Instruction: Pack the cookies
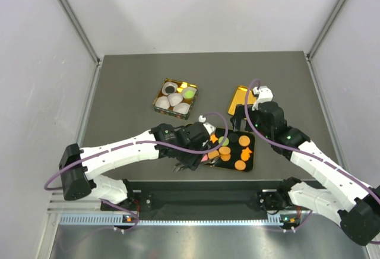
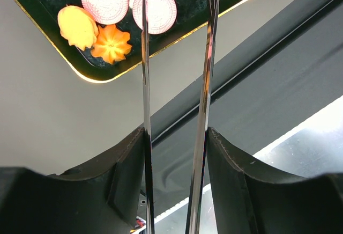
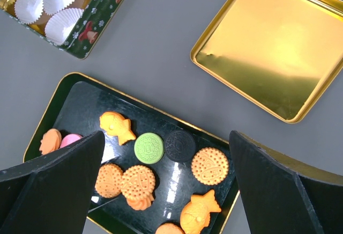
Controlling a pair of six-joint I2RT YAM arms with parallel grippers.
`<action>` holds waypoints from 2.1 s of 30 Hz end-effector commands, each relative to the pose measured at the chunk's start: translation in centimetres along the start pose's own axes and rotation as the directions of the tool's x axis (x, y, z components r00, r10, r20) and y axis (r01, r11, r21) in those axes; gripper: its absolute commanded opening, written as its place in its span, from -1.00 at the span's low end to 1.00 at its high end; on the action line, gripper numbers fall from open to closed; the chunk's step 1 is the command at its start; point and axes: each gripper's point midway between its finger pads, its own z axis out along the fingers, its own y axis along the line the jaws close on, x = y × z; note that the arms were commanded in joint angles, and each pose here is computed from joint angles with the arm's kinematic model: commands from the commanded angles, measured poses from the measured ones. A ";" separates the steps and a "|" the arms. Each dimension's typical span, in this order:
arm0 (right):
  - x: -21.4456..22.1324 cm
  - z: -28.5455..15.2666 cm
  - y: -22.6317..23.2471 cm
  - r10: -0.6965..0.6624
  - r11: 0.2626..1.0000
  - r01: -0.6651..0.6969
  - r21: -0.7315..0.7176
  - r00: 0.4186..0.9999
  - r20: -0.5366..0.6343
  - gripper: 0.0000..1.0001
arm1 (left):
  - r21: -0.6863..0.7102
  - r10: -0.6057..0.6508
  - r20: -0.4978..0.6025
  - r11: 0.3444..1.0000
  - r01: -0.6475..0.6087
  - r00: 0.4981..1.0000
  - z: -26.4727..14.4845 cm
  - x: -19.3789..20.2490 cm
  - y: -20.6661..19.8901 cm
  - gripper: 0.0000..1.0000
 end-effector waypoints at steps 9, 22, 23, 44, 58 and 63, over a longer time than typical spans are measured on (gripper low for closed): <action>-1.3 -0.2 0.1 -0.010 1.000 0.011 -0.005 0.999 0.044 0.99 | 0.027 0.027 0.054 0.999 -0.029 0.998 -0.1 -2.0 -1.0 0.02; -1.4 -0.2 0.2 -0.010 1.000 0.010 -0.009 0.999 0.046 0.99 | -0.057 0.022 0.131 0.998 -0.014 0.991 -2.7 -3.8 0.5 -0.29; -1.3 -0.2 0.2 -0.010 1.000 0.010 -0.007 0.999 0.046 0.99 | -0.060 0.022 0.147 0.998 -0.013 0.989 -3.1 -4.2 0.5 -0.29; -1.4 -0.2 0.2 -0.004 1.000 0.005 -0.012 0.999 0.049 0.99 | -0.257 -0.241 0.455 0.886 0.386 0.857 -6.3 -14.2 16.6 -0.28; -1.4 -0.4 0.6 -0.004 0.999 0.005 -0.032 0.999 0.053 1.00 | -0.284 -0.313 0.439 0.841 0.460 0.842 -2.4 -15.6 21.5 -0.27; -1.4 -0.5 0.5 -0.004 1.000 0.005 -0.029 0.999 0.054 0.99 | -0.285 -0.322 0.417 0.842 0.458 0.850 -1.3 -15.4 22.0 -0.25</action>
